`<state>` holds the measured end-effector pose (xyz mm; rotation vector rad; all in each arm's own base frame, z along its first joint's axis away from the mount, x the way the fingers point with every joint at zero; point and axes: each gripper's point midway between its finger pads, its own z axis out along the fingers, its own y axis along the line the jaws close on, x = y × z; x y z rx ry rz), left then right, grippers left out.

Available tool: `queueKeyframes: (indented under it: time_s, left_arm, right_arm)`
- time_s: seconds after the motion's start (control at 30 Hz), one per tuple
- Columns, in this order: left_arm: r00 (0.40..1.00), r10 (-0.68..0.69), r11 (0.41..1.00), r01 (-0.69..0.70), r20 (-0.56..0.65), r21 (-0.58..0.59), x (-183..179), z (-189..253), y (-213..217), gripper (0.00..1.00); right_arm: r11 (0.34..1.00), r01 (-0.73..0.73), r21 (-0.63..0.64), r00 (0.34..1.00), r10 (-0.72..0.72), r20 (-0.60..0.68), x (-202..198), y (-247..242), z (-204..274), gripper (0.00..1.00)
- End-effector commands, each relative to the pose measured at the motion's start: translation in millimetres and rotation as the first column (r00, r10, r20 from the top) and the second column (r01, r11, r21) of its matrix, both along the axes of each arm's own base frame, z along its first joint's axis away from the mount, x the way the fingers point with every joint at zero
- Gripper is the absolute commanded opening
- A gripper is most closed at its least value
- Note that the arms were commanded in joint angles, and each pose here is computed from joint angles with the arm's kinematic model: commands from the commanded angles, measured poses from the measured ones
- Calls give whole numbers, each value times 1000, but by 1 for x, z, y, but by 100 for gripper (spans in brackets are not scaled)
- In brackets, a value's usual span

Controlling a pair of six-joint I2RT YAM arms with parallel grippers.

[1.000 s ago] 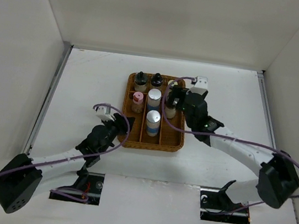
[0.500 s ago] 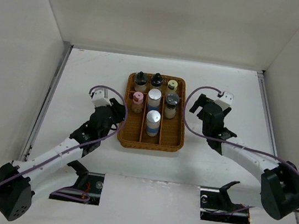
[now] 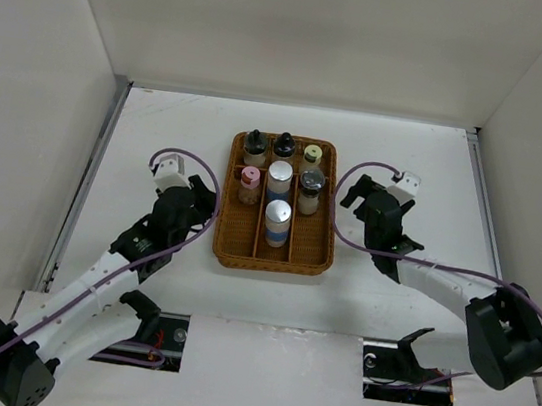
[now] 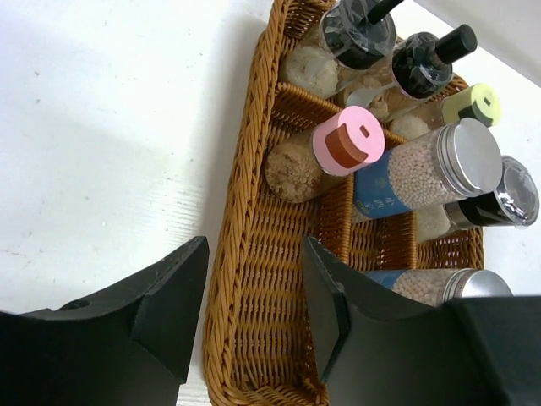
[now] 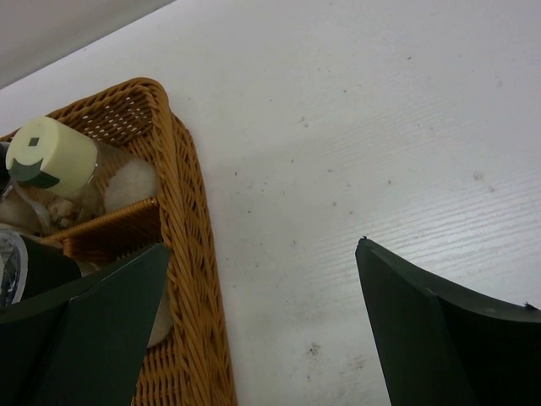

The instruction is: Organize the condiment bottles

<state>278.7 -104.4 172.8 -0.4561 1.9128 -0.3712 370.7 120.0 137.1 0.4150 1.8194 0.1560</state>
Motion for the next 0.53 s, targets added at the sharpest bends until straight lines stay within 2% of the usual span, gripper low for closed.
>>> queueKeyframes:
  time_s: [0.0,0.2,0.5]
  left_arm:
    - [999,14,1000,-14,51,5,5,27,5,45]
    - [996,68,997,-70,55,25,8,28,20,45]
    - [989,150,988,-149,-16,36,16,-3,45,46]
  right_arm:
    - [998,-28,63,996,23,81,8,14,23,100]
    - [997,-34,74,996,27,84,6,14,23,100]
    - [997,-43,63,997,39,69,9,18,19,100]
